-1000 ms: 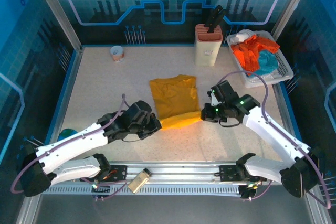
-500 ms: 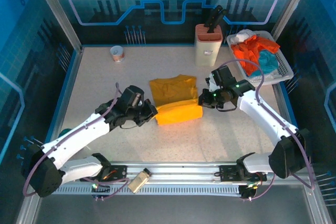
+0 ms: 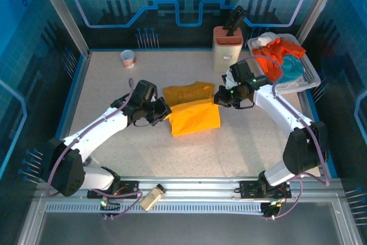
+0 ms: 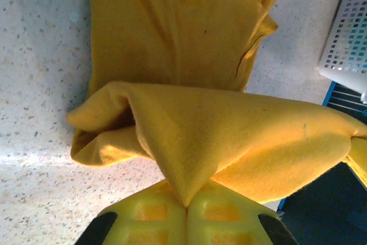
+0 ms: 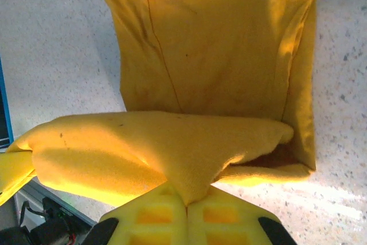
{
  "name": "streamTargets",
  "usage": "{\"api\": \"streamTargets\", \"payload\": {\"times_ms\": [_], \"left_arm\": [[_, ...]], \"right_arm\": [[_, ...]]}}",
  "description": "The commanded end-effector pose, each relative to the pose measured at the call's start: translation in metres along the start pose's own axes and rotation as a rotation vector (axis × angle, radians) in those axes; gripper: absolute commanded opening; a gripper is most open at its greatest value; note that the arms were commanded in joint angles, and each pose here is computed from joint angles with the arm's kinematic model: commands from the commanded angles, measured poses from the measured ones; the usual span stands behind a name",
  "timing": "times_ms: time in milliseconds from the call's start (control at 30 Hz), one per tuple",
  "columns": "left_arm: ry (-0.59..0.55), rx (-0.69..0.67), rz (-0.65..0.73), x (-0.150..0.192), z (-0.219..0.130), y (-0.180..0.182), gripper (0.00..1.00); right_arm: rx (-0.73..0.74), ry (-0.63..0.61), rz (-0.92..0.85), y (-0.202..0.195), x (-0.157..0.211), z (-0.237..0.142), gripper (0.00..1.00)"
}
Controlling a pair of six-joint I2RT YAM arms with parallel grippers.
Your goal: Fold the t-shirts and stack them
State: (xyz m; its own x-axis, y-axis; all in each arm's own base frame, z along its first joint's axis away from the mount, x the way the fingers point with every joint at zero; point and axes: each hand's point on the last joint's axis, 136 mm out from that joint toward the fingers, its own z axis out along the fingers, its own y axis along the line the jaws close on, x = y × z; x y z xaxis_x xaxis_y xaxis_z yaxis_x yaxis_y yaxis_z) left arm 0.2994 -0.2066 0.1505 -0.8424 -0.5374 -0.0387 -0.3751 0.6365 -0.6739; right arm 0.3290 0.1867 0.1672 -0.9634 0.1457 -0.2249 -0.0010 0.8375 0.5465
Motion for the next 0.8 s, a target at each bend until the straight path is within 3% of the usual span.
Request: {"api": "streamTargets", "payload": {"times_ms": [0,767], "left_arm": [[0.011,0.046,0.046,-0.012,0.000,-0.018,0.00],[0.037,0.033,-0.011,-0.078,0.045,-0.012,0.00]], "right_arm": [[-0.040,-0.036,-0.019,0.009,-0.022,-0.005,0.00],[-0.086,0.010,0.011,-0.001,-0.087,0.046,0.00]]}}
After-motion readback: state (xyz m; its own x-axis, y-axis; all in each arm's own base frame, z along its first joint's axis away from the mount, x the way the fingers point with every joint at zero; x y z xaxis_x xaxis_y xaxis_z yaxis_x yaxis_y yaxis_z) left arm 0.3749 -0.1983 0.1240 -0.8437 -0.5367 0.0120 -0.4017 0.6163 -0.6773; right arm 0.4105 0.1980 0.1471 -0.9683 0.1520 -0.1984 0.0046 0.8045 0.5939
